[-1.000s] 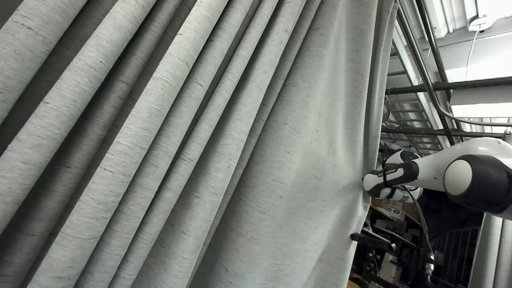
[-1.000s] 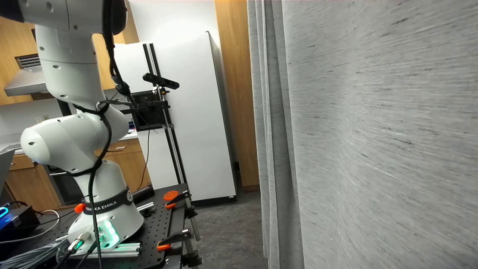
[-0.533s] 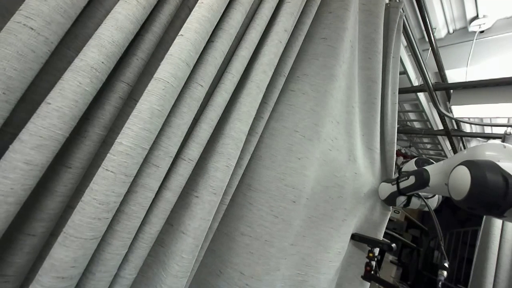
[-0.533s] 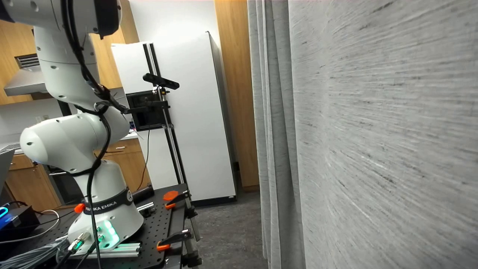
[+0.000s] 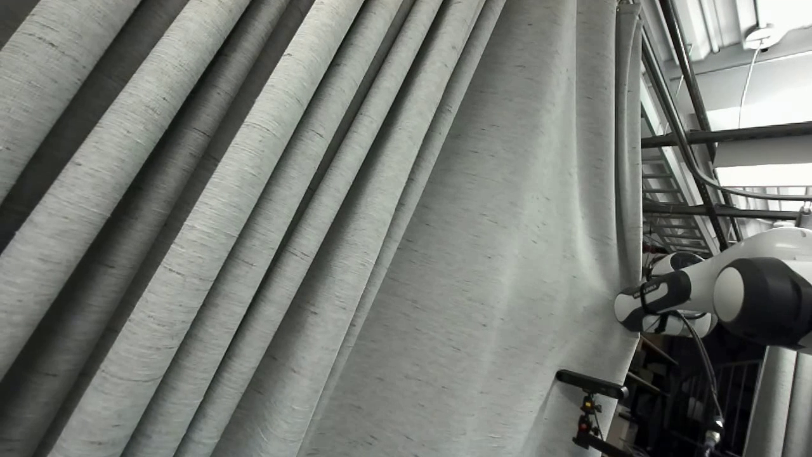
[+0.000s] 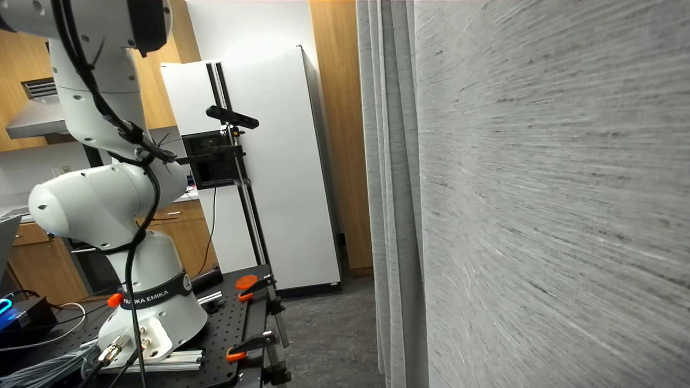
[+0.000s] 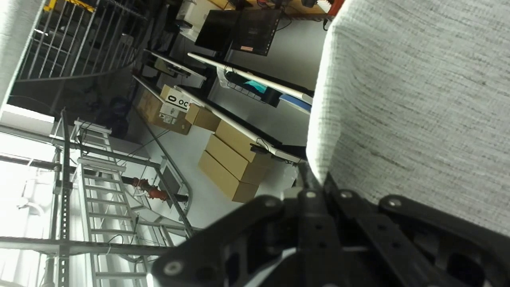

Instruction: Open the curtain and close it

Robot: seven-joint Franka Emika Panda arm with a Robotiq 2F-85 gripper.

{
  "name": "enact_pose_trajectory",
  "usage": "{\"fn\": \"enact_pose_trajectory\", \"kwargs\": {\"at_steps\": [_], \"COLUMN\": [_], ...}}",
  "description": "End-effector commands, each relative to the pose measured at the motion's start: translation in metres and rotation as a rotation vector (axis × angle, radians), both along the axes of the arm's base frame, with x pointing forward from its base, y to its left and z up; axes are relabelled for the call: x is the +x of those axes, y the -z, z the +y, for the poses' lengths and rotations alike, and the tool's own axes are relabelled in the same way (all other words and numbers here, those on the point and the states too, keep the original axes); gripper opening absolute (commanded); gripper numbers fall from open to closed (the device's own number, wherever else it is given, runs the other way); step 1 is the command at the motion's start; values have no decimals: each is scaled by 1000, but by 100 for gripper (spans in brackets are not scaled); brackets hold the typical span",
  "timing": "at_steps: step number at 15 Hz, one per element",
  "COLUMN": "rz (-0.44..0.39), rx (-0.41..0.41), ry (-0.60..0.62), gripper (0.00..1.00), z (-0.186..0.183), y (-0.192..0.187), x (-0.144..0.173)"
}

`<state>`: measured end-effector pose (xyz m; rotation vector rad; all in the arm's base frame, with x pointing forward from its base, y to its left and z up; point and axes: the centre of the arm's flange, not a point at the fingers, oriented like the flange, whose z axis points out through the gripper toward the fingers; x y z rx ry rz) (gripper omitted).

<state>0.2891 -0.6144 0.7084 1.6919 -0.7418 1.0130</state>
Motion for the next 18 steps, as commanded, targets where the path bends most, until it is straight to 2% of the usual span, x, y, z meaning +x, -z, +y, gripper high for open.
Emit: {"fn": "enact_pose_trajectory", "kwargs": {"at_steps": [1,8,9,18], "rz": [69,87,30,40], "rx": [110,97,-22,-27], "ry": [79,65,-12,-10], "gripper": [0,0,1,1], "z": [-40,-46,-7,-10], "y": [64,70,8,11], "x": [-5,19,24,28]}}
